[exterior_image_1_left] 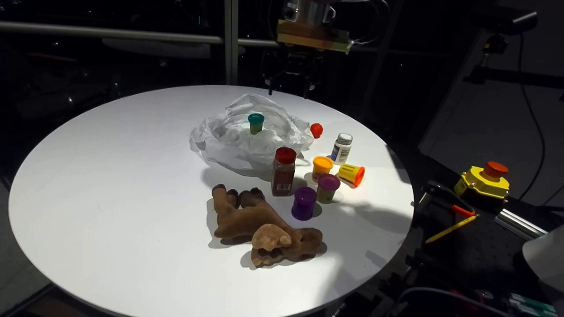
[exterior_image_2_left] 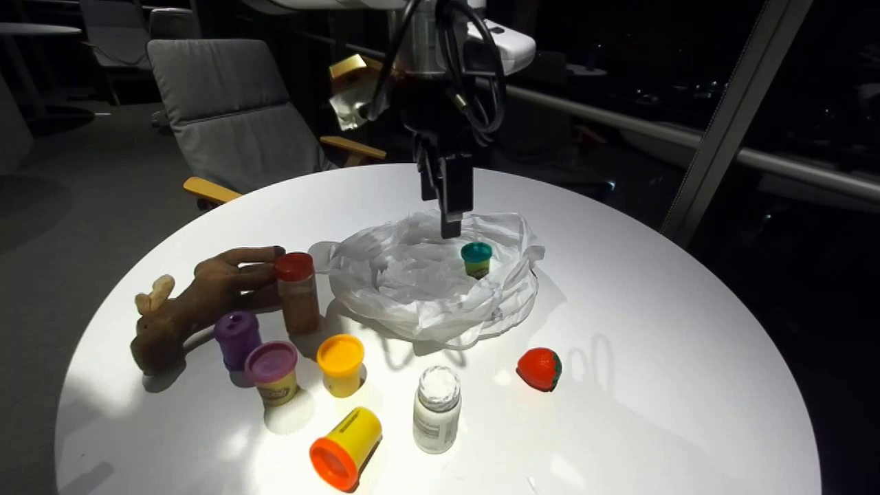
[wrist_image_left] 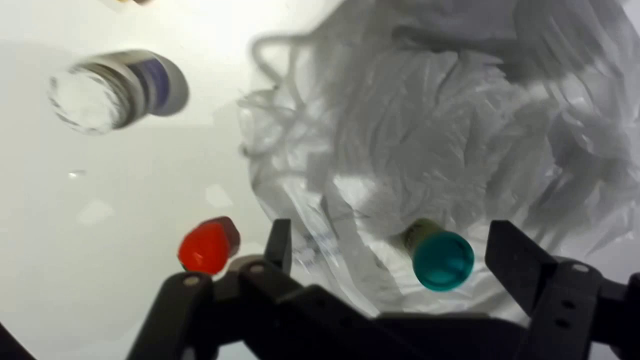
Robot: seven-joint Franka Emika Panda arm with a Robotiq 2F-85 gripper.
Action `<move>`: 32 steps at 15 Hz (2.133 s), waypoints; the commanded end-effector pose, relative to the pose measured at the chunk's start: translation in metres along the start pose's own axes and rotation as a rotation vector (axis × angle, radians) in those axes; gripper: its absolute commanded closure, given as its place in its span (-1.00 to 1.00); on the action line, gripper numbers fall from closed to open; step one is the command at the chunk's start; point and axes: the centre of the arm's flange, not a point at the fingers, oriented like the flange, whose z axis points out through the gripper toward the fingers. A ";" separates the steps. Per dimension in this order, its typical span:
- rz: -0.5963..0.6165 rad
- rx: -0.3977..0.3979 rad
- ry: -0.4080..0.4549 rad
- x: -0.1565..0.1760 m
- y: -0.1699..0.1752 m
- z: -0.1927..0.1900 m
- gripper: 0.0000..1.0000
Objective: Put the contents on the table into the plastic bag.
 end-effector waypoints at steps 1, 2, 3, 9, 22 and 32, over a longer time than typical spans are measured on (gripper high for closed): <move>0.015 -0.017 -0.090 -0.041 0.073 -0.041 -1.00; 0.037 -0.032 -0.090 -0.047 0.092 -0.045 -1.00; 0.055 -0.043 -0.088 -0.052 0.112 -0.048 -1.00; 0.065 -0.057 -0.168 -0.071 0.191 -0.027 -1.00; -0.049 0.022 -0.079 -0.083 0.150 0.039 -1.00; 0.000 0.017 -0.018 -0.078 0.135 0.064 -1.00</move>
